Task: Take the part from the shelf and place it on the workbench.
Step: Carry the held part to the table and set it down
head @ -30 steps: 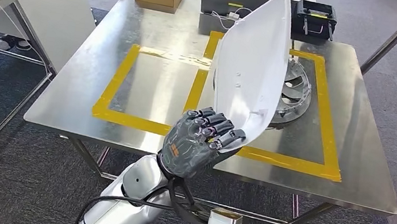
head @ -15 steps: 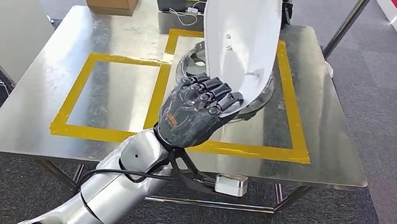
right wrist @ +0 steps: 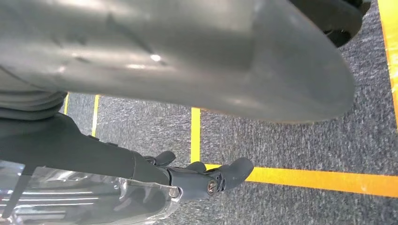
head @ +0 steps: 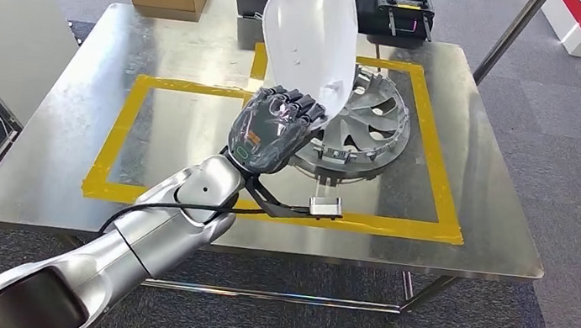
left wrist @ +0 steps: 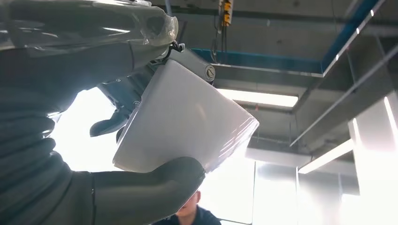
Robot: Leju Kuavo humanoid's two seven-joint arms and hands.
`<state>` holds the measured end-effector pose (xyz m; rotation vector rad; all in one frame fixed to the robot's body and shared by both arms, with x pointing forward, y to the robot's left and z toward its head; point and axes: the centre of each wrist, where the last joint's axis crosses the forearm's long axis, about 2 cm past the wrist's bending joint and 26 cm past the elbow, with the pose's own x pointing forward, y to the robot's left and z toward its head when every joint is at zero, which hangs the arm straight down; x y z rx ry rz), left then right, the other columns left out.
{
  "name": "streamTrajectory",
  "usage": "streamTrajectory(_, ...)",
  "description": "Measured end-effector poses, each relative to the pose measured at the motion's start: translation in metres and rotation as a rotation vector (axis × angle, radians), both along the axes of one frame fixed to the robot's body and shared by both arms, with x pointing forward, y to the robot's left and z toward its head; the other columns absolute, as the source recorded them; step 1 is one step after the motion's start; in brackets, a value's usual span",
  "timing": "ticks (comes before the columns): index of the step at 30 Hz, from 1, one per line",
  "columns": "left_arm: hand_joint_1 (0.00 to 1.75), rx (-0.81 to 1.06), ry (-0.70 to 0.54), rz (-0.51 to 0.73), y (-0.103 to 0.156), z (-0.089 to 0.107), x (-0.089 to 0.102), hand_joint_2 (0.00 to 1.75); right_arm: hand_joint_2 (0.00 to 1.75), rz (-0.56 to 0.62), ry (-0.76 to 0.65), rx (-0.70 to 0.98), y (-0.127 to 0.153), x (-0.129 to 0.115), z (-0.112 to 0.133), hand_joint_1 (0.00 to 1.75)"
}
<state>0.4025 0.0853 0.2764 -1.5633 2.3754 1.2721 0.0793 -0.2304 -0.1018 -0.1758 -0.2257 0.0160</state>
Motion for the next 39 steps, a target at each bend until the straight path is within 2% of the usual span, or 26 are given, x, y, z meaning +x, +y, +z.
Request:
streamTrajectory(3,1.75,0.084,0.037,0.079,0.015,-0.006,0.021,1.75,0.0,0.004,-0.009,0.011,0.0,0.003,0.0,0.0)
streamTrajectory(7,1.75,0.213,0.138,0.258,0.052,-0.012,0.054,1.75,0.0,0.008,-0.012,0.025,0.002,0.003,0.001,0.0)
streamTrajectory(12,1.75,0.305,0.252,0.488,0.095,-0.009,0.076,1.75,0.0,-0.003,-0.009,0.038,0.005,-0.003,0.0,0.0)
streamTrajectory(20,1.75,0.261,0.32,0.73,0.159,-0.004,0.091,1.75,0.0,-0.016,0.013,0.058,0.01,-0.014,-0.001,0.0)
streamTrajectory(30,1.75,0.235,0.367,0.885,0.218,-0.003,0.094,1.75,0.0,0.006,0.016,0.07,0.012,-0.018,-0.002,0.0)
streamTrajectory(34,0.0,0.25,0.385,0.904,0.231,-0.006,0.093,1.75,0.0,0.014,0.0,0.071,0.012,-0.016,-0.001,0.0)
streamTrajectory(35,0.0,0.254,0.385,0.902,0.232,-0.007,0.093,1.75,0.0,0.015,-0.005,0.07,0.012,-0.015,-0.001,0.0)
streamTrajectory(39,0.0,0.26,0.376,0.883,0.233,-0.009,0.092,0.0,0.0,0.017,-0.016,0.07,0.011,-0.013,-0.001,0.0)
